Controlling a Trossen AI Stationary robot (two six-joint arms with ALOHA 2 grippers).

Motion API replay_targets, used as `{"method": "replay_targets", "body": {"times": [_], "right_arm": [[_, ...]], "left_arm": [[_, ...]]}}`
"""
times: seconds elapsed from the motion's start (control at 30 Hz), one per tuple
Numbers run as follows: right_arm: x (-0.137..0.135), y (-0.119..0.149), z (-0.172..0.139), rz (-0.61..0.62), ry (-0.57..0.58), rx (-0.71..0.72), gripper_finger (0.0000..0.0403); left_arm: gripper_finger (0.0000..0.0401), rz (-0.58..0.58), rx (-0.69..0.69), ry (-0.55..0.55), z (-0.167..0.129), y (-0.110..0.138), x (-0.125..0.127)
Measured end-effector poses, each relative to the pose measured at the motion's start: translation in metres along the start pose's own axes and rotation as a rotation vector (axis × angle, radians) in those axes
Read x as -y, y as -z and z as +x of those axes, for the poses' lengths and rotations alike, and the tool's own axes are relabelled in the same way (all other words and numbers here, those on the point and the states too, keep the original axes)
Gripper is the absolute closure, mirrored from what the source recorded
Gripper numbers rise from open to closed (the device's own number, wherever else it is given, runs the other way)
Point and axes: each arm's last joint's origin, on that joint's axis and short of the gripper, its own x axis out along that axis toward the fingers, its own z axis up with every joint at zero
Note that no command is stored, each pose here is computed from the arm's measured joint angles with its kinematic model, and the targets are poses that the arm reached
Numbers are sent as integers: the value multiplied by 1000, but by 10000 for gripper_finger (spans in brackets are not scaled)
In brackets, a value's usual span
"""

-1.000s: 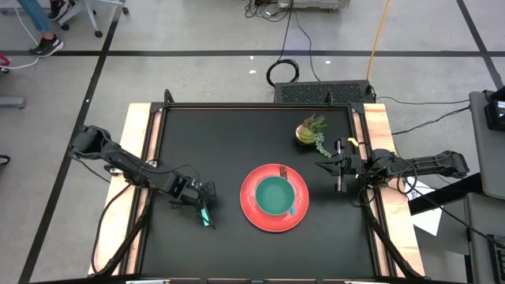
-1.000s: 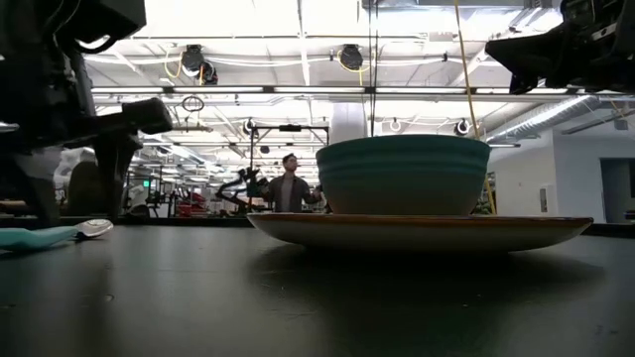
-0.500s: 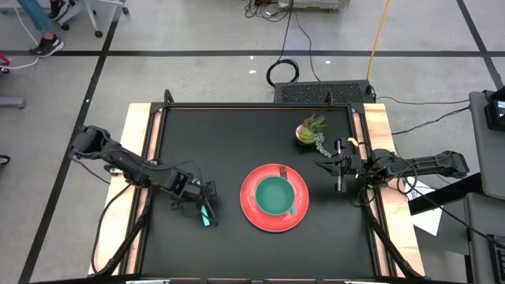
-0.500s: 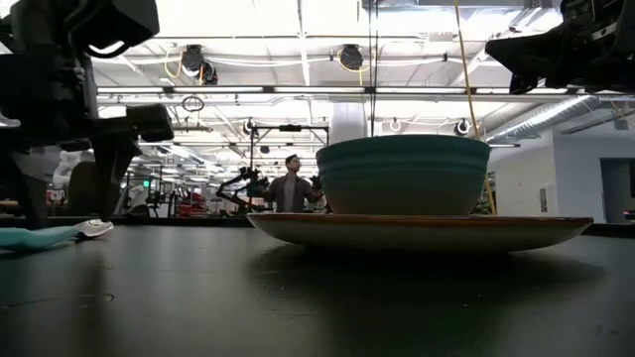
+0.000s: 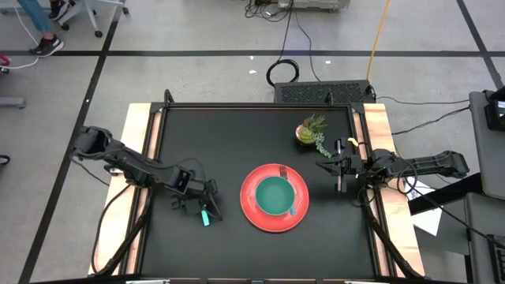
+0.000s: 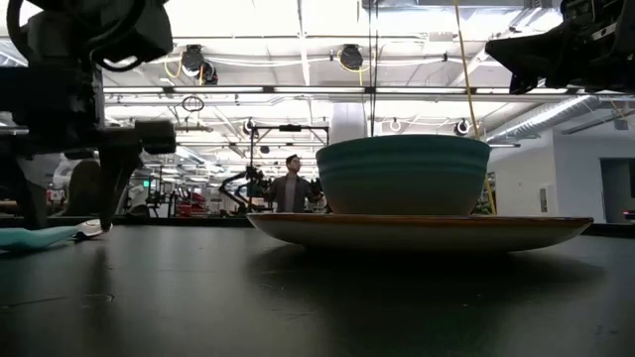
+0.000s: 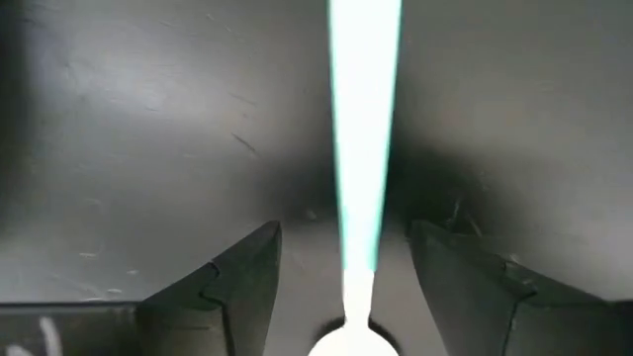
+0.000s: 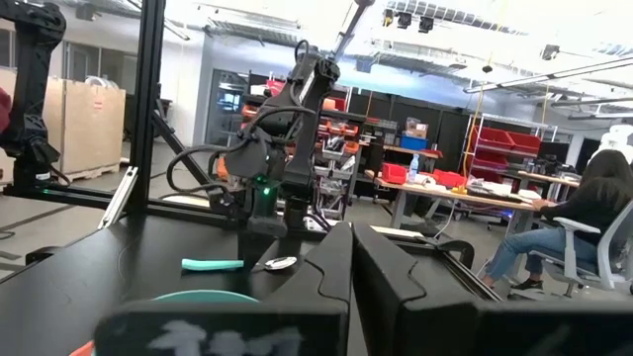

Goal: Set table place
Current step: Put the blue spoon into the green bowl

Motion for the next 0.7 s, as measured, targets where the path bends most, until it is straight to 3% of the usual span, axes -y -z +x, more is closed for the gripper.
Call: {"method": "replay_targets", "body": {"times": [0.7], "right_arm": [[0, -1, 0, 0, 1, 7, 403]], "left_arm": [[176, -9, -29, 58, 13, 1, 0]]}}
